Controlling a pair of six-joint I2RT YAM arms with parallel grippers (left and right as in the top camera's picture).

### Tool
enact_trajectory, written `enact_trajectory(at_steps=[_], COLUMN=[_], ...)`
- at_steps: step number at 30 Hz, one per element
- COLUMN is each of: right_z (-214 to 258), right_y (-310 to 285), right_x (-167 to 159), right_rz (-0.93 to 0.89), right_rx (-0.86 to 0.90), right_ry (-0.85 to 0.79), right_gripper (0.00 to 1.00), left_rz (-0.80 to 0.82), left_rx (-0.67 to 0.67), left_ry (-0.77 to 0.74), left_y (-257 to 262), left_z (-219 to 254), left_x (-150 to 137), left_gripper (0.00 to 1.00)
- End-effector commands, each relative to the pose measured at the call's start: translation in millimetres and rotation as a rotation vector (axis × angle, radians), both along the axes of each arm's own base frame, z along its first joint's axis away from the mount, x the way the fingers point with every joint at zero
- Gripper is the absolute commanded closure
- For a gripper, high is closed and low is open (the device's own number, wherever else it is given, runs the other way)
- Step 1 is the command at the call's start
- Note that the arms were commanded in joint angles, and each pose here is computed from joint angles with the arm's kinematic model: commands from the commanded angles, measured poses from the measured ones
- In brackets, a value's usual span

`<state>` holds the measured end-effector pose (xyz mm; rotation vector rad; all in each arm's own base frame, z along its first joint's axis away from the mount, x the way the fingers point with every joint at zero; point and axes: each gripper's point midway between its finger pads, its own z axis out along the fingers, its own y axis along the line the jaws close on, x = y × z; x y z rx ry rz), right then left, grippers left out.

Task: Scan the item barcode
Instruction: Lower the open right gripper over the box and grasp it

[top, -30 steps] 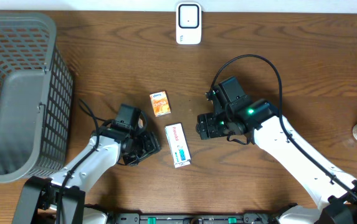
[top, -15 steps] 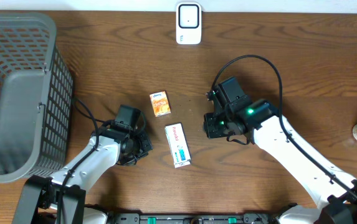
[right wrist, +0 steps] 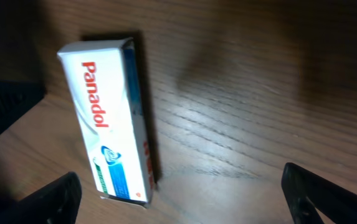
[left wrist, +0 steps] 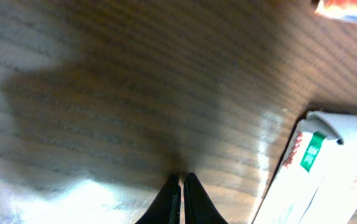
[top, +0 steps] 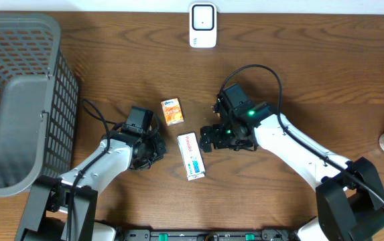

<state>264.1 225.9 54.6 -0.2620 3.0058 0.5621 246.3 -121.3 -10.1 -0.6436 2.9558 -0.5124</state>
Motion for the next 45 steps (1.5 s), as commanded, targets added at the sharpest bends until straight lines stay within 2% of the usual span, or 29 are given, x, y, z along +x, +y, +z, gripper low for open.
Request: enact_trajectory(at_steps=[1,2,3,8,11,14,23,27,35,45], right_z=[12,14,15,2,-9,-20,-32,-35,-38,-72], right_y=[12,16,18,25,35,46,50,46,58,70], right_x=[8,8,8,0,-6,-7,-13,-11,-2,-9], right_rz=[0.026,0.033,0.034,0.045,0.074,0.082,0.067,0.051,0.02,0.04], right_rx=[-0.002,0.002,0.005,-0.014,-0.021,-0.02,-0.044,-0.104,-0.072,-0.125], right_ry=[-0.068,-0.077,-0.078,-0.042,-0.031,-0.029,-0.001,-0.039,-0.071,0.005], right_gripper=[0.01,0.01,0.01,0.01,0.01,0.01,0.01,0.01,0.01,0.01], left_rz=[0.034,0.041,0.049,0.124,0.192,0.267,0.337,0.336,0.337,0.337], left_rx=[0.192,0.191,0.191,0.194,0.214,0.267,0.264,0.264,0.263,0.263], left_ry=[0.161,0.162,0.164,0.18,0.213,0.256,0.314,0.314,0.313,0.31], left_y=[40,41,43,60,79,104,126,126,126,126], left_z=[-46,-46,-46,-46,-46,-47,-46,-46,-46,-46], left_x=[-44,-43,-43,-40,-43,-51,-63,-63,-63,-62], left_gripper=[0.92,0.85,0.83,0.46,0.35,0.28,0.26,0.2,0.19,0.18])
